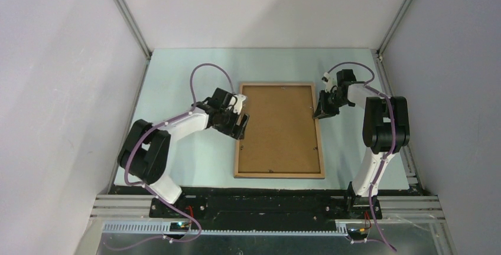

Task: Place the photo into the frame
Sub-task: Install the photo frame at the center of the board.

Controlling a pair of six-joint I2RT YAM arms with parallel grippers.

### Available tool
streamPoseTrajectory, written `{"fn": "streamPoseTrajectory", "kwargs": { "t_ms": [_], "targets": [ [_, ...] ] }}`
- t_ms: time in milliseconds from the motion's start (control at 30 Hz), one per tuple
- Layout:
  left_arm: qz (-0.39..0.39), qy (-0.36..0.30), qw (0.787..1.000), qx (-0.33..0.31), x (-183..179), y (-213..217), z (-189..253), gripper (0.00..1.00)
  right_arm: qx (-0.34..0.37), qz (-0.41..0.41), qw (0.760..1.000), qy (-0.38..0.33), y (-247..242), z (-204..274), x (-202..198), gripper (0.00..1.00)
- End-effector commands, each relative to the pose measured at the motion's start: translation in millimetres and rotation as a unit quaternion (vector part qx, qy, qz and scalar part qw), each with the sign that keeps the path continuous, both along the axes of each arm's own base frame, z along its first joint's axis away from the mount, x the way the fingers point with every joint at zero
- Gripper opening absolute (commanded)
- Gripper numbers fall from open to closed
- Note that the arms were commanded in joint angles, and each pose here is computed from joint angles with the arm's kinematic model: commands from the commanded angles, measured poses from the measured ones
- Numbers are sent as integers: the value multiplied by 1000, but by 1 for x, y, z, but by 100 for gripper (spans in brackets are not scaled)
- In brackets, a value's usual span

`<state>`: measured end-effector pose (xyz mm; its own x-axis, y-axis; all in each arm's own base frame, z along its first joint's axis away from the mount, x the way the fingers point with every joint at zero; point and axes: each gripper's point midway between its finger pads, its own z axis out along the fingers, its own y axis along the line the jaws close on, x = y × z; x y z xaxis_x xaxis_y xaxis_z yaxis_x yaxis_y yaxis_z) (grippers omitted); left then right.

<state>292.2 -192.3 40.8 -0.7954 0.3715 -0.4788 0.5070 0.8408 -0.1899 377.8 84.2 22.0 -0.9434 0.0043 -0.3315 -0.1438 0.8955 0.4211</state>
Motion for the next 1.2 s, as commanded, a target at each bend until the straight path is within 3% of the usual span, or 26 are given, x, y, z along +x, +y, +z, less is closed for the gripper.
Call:
{"fn": "streamPoseTrajectory", "kwargs": {
  "t_ms": [0, 533, 1167],
  "targets": [
    [-46, -13, 999, -17, -16, -18, 12, 86, 8, -1, 1000, 21, 0, -6, -8, 0],
    [-68, -17, 997, 41, -38, -16, 8, 82, 9, 2, 1000, 20, 0, -6, -8, 0],
    [-54, 14, 996, 66, -45, -21, -10, 72, 9, 4, 1000, 23, 0, -7, -10, 0]
  ]
}}
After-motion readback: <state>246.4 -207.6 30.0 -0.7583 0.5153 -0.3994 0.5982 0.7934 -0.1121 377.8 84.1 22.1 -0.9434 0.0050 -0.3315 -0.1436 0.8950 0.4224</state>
